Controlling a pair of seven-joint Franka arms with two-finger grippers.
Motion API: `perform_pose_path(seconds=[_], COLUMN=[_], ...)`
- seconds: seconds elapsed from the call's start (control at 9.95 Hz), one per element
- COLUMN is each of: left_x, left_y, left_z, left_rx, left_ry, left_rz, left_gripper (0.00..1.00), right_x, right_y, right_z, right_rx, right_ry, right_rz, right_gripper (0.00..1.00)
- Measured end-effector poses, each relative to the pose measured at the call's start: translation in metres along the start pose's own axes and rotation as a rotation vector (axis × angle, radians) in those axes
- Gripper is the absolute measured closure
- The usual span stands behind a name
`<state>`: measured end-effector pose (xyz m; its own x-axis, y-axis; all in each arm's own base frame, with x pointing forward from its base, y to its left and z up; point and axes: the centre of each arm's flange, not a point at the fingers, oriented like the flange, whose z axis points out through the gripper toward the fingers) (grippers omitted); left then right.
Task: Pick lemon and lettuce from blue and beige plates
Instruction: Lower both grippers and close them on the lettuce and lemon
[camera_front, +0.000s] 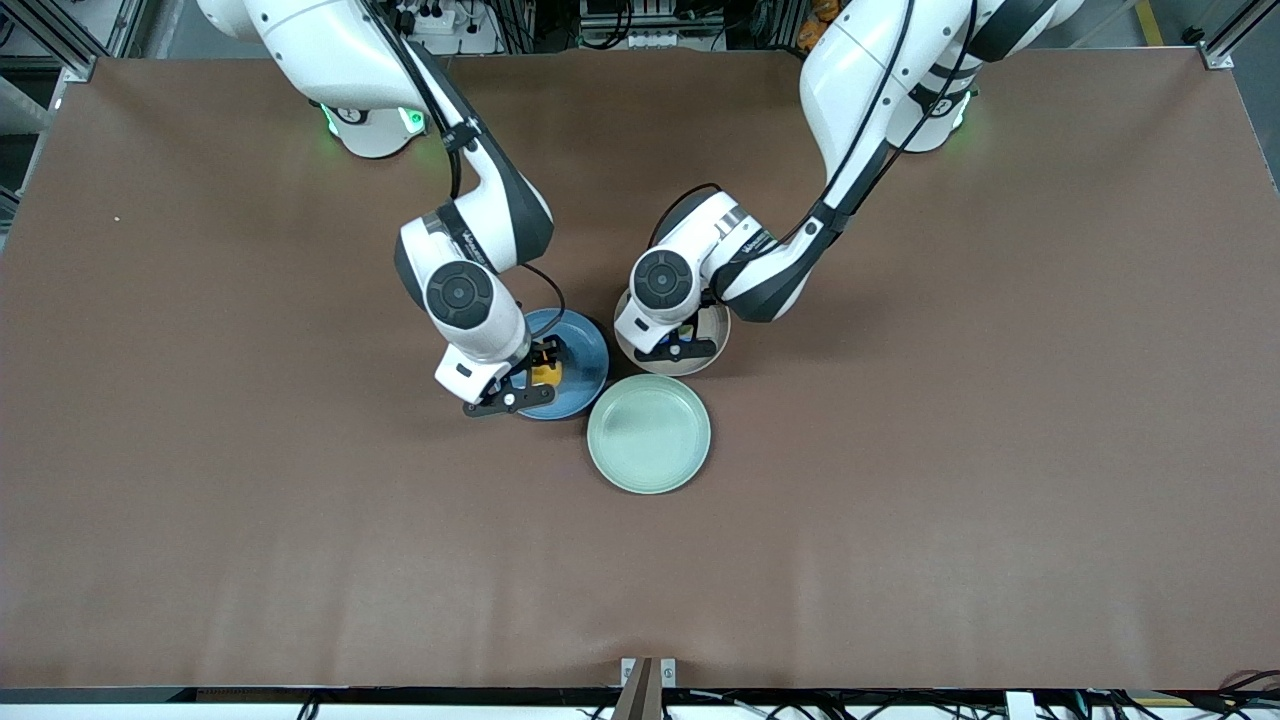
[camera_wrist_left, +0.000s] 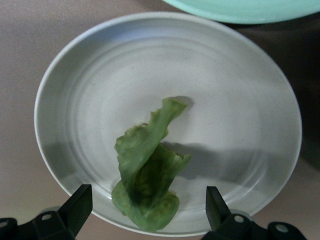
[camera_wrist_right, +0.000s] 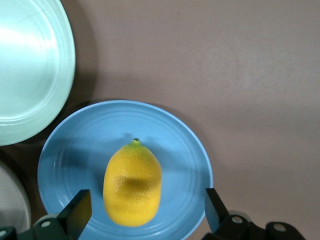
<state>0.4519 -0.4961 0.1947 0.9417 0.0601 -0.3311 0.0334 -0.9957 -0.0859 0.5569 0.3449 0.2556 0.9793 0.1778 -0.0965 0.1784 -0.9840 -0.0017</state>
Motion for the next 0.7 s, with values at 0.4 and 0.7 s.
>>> perform_pose_path(seconds=[0.4, 0.7], left_x=[0.004, 0.006], left_y=[0.000, 0.001], left_z=[0.009, 0.012], left_rx=[0.000, -0.012], left_ry=[-0.003, 0.005], left_rz=[-0.004, -0.006], left_gripper=[0.00, 0.05], right_x=[-0.012, -0.017], right_y=[-0.009, -0.015], right_z=[0.032, 0.043], right_rx=[0.005, 0.002], right_ry=[0.040, 0.041], right_rz=[0.032, 0.038], right_gripper=[0.00, 0.00])
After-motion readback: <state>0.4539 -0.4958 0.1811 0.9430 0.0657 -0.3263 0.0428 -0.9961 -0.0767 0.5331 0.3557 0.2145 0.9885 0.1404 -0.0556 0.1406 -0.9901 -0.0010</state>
